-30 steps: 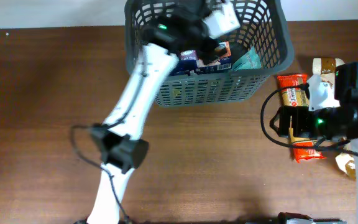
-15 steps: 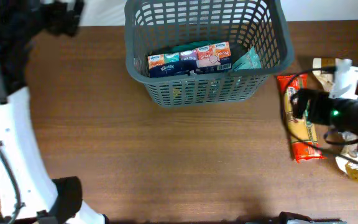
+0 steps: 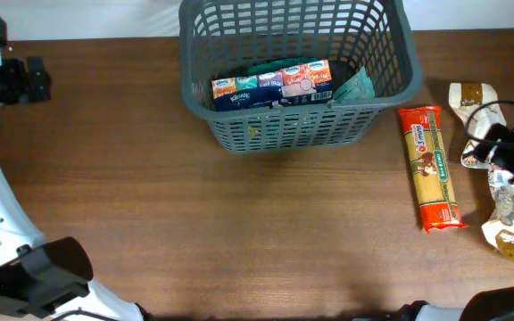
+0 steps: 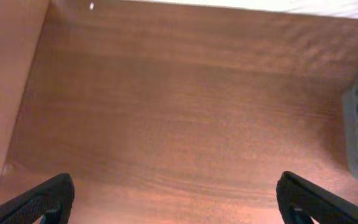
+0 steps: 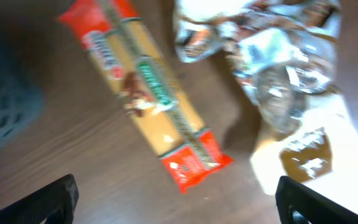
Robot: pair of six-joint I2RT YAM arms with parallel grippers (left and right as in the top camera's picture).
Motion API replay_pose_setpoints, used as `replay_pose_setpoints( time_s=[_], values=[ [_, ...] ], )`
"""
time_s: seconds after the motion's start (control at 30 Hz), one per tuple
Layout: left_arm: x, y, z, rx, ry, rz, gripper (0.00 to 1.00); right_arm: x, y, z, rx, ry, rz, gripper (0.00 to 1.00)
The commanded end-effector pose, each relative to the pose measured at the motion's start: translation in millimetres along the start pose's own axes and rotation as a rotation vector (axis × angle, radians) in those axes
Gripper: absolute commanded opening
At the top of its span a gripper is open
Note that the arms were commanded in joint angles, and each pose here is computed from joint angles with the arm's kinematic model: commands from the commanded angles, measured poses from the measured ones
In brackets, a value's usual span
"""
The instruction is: Pack container
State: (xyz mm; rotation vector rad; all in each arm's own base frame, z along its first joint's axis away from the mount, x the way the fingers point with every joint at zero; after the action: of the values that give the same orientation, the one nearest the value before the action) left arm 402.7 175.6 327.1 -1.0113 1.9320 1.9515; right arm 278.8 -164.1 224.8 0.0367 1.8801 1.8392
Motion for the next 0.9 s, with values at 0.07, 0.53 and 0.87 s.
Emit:
replay_pose_setpoints(
  time_s=[0.07, 0.53, 0.87],
  values=[
    [10, 1, 3, -0.002, 0.031, 0.034, 0.99, 5, -7, -36, 0.091, -0.090, 0.048, 0.89],
    [11, 1, 2, -0.001, 0.030, 0.035, 0.99, 15, -75, -67, 0.319, 0.006, 0.299, 0.89],
    [11, 1, 2, -0.001, 0.030, 0.035, 0.99, 30, -136, -73, 0.292, 0.085, 0.445, 0.88]
  ],
)
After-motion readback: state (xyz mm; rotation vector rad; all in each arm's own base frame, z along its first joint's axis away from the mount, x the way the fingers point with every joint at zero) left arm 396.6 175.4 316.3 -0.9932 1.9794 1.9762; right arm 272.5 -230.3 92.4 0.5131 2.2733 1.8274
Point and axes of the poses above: each gripper's point midway between its finger pads, its own y axis back along the fingers, its own z axis along the line the jaws close on, x = y × z, the point moved 2 cm from there along y, back along the fingers, and after that the axes turned 13 degrees about y, right-handed, at the moved point
